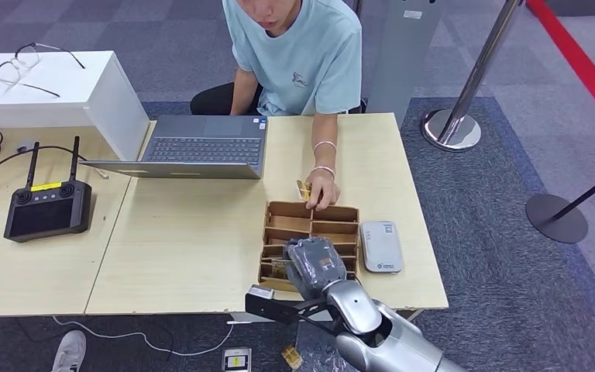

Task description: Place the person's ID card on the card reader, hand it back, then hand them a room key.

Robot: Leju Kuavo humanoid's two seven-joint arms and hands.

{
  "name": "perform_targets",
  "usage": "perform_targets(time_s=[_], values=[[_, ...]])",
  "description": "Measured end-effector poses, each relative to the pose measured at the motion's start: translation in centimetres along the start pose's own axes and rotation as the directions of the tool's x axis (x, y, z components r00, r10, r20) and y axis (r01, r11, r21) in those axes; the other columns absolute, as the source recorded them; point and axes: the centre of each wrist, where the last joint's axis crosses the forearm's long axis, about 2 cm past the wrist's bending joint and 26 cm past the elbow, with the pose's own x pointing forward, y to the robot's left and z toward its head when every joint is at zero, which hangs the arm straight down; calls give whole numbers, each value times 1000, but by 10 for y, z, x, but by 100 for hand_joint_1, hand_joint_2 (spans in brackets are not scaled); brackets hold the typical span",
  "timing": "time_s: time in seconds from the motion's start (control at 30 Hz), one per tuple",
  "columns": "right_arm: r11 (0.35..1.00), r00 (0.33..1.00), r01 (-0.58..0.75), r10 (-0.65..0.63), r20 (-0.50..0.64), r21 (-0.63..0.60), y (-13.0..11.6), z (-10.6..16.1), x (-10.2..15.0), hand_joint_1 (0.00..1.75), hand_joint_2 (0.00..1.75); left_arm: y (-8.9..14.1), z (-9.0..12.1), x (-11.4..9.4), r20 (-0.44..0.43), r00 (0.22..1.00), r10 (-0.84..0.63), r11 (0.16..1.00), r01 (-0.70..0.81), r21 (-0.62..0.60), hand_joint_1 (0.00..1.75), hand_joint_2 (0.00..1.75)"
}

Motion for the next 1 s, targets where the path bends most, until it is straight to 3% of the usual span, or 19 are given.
perform_targets(time_s=[0.13,0.33,0.6,1.0], values=[[1000,1000,5,-5,3,-7,-1,-1,0,156,175,0,0,0,0,1000,0,1000,0,0,0,175],[1000,1000,8,-8,3,-10,-1,-1,0,175,175,0,0,0,-2,1000,1,1000,-1,-1,0,175],[999,1000,26,-26,-2,-29,-3,-1,0,175,175,0,0,0,-2,1000,5,1000,-5,-7,0,175],[987,999,49,-48,14,-155,-43,-18,2,175,175,1,0,-1,9,1000,8,1000,-8,0,0,175]])
